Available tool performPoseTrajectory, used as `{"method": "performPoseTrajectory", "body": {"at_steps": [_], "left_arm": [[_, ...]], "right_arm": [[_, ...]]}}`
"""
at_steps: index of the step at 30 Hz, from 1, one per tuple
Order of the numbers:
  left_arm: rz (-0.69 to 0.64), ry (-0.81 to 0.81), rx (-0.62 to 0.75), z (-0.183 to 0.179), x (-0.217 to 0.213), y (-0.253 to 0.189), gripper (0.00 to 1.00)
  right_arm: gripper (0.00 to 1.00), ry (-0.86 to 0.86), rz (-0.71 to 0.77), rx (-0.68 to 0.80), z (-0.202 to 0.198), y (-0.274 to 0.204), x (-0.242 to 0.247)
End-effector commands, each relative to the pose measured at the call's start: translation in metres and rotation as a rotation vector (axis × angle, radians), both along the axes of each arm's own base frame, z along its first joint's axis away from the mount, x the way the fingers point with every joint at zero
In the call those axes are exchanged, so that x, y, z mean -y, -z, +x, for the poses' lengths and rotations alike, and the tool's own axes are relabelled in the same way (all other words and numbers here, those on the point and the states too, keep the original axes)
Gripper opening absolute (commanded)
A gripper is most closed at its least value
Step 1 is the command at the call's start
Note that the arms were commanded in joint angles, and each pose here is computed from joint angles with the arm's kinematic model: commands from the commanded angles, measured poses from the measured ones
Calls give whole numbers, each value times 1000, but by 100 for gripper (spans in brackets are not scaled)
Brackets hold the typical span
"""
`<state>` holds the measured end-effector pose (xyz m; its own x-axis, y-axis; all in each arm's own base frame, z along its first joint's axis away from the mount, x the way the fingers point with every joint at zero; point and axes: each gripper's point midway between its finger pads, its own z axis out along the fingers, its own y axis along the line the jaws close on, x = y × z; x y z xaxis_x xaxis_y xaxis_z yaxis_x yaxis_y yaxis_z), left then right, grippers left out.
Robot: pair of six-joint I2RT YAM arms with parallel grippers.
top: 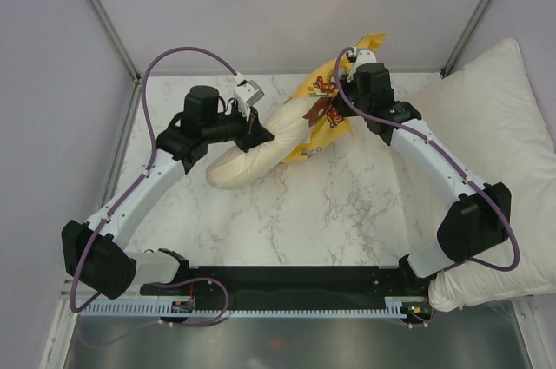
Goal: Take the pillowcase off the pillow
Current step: Pull out the pillow
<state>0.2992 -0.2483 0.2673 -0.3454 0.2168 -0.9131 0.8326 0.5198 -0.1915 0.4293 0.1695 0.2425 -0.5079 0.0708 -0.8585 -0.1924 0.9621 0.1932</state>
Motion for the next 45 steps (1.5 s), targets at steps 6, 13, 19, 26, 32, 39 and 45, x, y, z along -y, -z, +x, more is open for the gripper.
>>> {"method": "performPoseTrajectory", "body": {"at_steps": [6,13,19,26,32,39,45], "left_arm": [[-41,103,40,-49,-13,-43,2],[49,-28,58,-27,-29,-27,2],[226,-325,82,18,-70,-2,2],[162,-125,147,-16,-30,-14,65],[55,217,148,-83,31,-24,99],[123,171,181,-67,60,-13,100],[221,39,239,-33,77,-4,100]], "right_arm": [[0,643,-229,157,43,-52,211],[0,582,-202,125,29,-39,205],[0,424,-134,84,-9,-4,142],[0,195,15,47,-57,31,41],[0,94,61,33,-81,47,-5],[0,35,99,40,-100,47,-27],[0,-21,152,60,-114,35,-44]]}}
